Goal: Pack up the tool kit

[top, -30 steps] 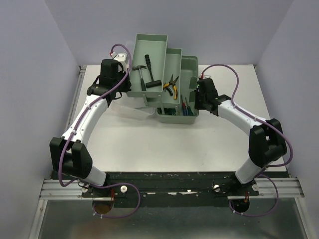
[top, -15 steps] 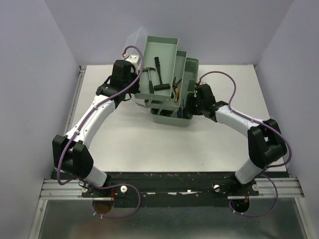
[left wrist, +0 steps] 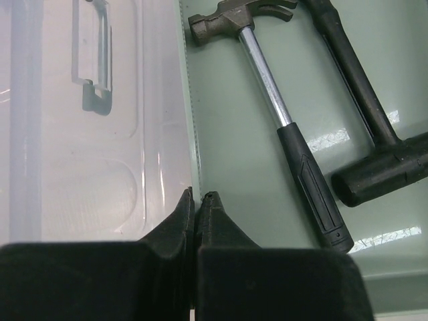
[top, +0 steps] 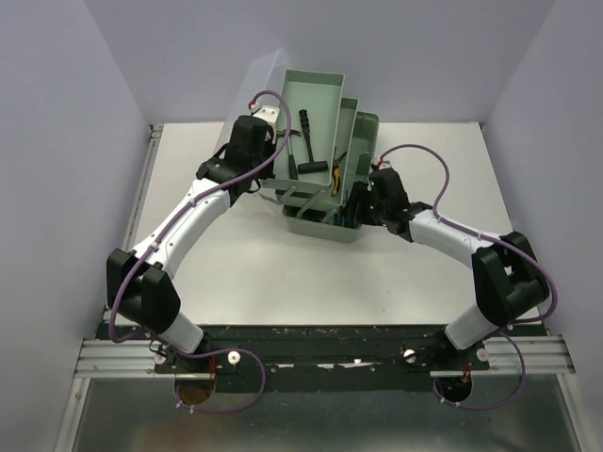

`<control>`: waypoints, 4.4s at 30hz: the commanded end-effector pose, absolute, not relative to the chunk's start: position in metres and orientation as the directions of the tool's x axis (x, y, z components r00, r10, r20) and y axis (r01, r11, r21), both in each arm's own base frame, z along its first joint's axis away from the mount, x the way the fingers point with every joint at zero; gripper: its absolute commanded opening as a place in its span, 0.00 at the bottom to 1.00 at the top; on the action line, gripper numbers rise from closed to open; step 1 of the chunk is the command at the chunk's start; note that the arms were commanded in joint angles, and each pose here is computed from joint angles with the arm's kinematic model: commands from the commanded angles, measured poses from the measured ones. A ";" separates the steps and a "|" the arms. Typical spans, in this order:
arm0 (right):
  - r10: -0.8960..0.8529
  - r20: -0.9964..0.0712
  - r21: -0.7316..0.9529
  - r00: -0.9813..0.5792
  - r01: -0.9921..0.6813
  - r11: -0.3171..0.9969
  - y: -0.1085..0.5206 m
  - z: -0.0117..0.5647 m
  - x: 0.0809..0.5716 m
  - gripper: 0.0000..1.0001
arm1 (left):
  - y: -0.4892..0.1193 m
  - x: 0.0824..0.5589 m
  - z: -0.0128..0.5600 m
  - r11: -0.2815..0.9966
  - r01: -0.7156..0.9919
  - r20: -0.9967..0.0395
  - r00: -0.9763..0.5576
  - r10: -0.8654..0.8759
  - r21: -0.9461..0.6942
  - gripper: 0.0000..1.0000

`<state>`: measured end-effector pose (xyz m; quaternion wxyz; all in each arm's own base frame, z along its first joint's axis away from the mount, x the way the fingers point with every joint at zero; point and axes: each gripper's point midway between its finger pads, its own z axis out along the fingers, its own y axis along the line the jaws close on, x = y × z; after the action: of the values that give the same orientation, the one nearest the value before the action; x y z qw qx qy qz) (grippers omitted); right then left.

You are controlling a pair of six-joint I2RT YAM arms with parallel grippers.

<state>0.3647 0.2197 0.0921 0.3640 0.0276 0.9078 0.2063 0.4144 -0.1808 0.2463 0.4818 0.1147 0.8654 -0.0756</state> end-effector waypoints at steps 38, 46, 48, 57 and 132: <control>0.309 -0.852 0.412 -0.422 -0.177 0.894 0.205 0.194 0.364 0.72 | -0.244 0.408 0.247 0.909 0.399 -0.849 -0.432 0.304 0.123 0.00; 0.269 -0.853 0.352 -0.447 -0.113 0.929 0.193 0.180 0.366 0.67 | -0.246 0.407 0.249 0.904 0.404 -0.848 -0.422 0.321 0.141 0.00; 0.254 -0.855 0.328 -0.452 -0.091 0.940 0.188 0.176 0.366 0.53 | -0.247 0.407 0.248 0.902 0.406 -0.848 -0.420 0.325 0.144 0.00; 0.227 -0.840 0.279 -0.493 -0.033 0.960 0.179 0.161 0.366 0.16 | -0.259 0.400 0.264 0.883 0.444 -0.868 -0.367 0.333 0.151 0.35; 0.151 -0.814 0.152 -0.561 0.045 0.987 0.166 0.115 0.374 0.00 | -0.083 0.425 0.223 0.991 -0.028 -0.799 -0.589 -0.119 -0.128 0.88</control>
<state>0.3948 0.1963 0.1852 0.5485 0.0676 0.8200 0.1491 0.4253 -0.0850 0.2634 0.5039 -0.0358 0.8600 -0.0716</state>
